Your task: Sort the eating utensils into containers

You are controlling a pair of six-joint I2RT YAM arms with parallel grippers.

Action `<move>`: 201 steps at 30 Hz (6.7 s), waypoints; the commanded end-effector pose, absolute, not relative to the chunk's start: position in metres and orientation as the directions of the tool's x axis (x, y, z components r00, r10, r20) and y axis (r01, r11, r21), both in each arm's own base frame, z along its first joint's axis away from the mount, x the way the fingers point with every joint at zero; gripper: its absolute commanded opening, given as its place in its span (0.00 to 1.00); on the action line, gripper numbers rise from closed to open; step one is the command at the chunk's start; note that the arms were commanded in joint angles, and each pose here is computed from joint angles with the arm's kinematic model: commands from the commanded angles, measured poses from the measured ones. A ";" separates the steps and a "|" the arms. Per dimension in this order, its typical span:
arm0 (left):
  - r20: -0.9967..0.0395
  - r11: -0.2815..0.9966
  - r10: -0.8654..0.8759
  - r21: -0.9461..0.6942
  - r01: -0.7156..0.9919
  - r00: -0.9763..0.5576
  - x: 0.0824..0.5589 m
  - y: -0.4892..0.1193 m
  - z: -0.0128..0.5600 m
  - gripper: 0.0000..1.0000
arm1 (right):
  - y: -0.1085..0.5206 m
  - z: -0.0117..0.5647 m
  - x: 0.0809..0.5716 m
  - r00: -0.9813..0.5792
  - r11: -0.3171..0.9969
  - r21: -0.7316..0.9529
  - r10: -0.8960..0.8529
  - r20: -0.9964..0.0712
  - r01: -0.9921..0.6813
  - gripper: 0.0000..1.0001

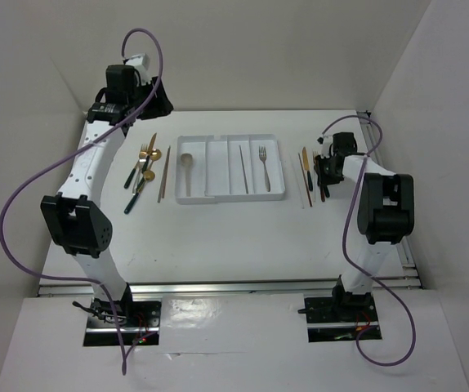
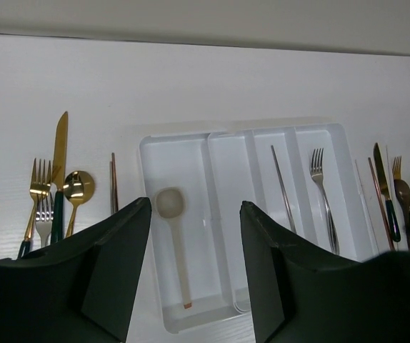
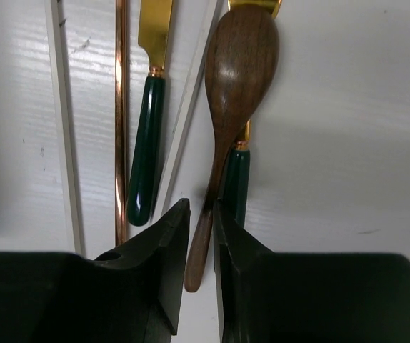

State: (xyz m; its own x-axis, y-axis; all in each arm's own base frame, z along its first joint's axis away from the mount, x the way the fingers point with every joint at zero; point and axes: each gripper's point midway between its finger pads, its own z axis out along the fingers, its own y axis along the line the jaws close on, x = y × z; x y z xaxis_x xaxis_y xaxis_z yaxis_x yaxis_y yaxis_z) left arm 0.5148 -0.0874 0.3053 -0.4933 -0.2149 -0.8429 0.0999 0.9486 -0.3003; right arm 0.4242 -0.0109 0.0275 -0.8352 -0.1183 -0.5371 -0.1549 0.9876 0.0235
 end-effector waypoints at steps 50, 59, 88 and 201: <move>-0.853 0.875 -0.390 -0.224 -0.430 -0.348 0.368 0.113 0.278 1.00 | 0.338 0.250 0.474 -0.749 0.606 0.680 0.198 -0.632 -0.414 0.00; -0.721 0.920 -0.374 -0.210 -0.331 -0.583 0.334 0.084 0.221 1.00 | 0.414 0.167 0.470 -0.861 0.554 0.757 0.134 -0.491 -0.346 0.00; -0.553 0.948 -0.080 -0.300 0.109 -0.829 0.330 0.040 0.157 1.00 | 0.439 0.104 0.474 -0.862 0.580 0.738 0.113 -0.493 -0.346 0.44; -0.545 0.891 -0.122 -0.428 0.150 -0.830 0.499 -0.145 0.115 0.57 | -0.062 0.028 0.467 -0.781 0.992 -0.119 -0.112 -0.615 -0.048 0.48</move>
